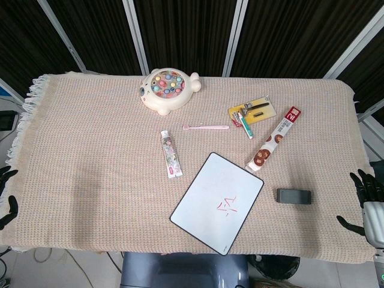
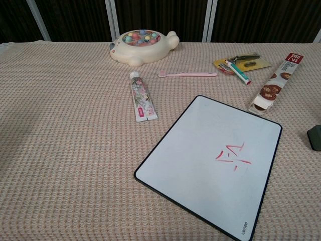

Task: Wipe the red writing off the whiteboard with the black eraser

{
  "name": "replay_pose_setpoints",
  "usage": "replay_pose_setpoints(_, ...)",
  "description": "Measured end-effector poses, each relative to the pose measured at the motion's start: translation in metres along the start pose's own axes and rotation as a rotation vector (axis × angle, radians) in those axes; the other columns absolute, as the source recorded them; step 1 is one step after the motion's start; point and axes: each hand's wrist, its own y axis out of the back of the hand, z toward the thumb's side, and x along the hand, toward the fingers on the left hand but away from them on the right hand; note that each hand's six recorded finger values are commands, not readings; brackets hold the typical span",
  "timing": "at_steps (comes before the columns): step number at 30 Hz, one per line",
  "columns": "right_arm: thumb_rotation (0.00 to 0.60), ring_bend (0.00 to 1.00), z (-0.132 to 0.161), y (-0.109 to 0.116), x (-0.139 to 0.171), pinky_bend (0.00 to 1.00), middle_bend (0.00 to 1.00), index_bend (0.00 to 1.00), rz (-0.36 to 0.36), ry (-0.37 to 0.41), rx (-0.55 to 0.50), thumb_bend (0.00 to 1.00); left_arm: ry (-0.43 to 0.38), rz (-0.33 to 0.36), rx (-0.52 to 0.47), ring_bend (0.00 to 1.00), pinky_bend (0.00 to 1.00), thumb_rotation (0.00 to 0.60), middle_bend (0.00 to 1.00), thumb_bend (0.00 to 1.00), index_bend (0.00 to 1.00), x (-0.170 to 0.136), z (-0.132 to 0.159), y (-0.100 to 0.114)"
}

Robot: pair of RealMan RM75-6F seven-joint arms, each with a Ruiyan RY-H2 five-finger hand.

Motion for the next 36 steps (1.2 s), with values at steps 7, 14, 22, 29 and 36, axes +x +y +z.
replay_pose_setpoints(7,0.6,0.0,0.0,0.0,0.0,0.13,0.0,0.0,0.003,0.002,-0.002,0.11,0.0,-0.001,0.003,0.02,0.0,0.6,0.09,0.64,0.17,-0.001,0.0,0.0)
replay_pose_setpoints(14,0.6,0.0,0.001,-0.002,-0.001,0.13,0.0,0.0,0.008,0.004,-0.001,0.11,0.002,0.002,-0.001,0.02,0.0,0.6,0.09,0.64,0.17,0.0,0.0,0.0)
replay_pose_setpoints(22,0.6,0.0,0.002,-0.003,0.0,0.13,0.0,0.0,0.019,0.001,-0.009,0.11,0.006,0.007,-0.003,0.02,0.0,0.6,0.09,0.64,0.16,0.0,-0.001,0.001)
replay_pose_setpoints(29,0.6,0.0,0.005,-0.012,0.002,0.13,0.01,0.0,0.091,0.004,-0.09,0.11,0.008,0.008,-0.005,0.02,0.0,0.6,0.09,0.64,0.17,0.0,0.0,0.001)
replay_pose_setpoints(36,0.6,0.03,0.004,-0.024,-0.006,0.13,0.06,0.0,0.193,0.0,-0.105,0.11,0.007,0.002,-0.002,0.02,0.0,0.6,0.09,0.64,0.16,0.001,0.0,0.0)
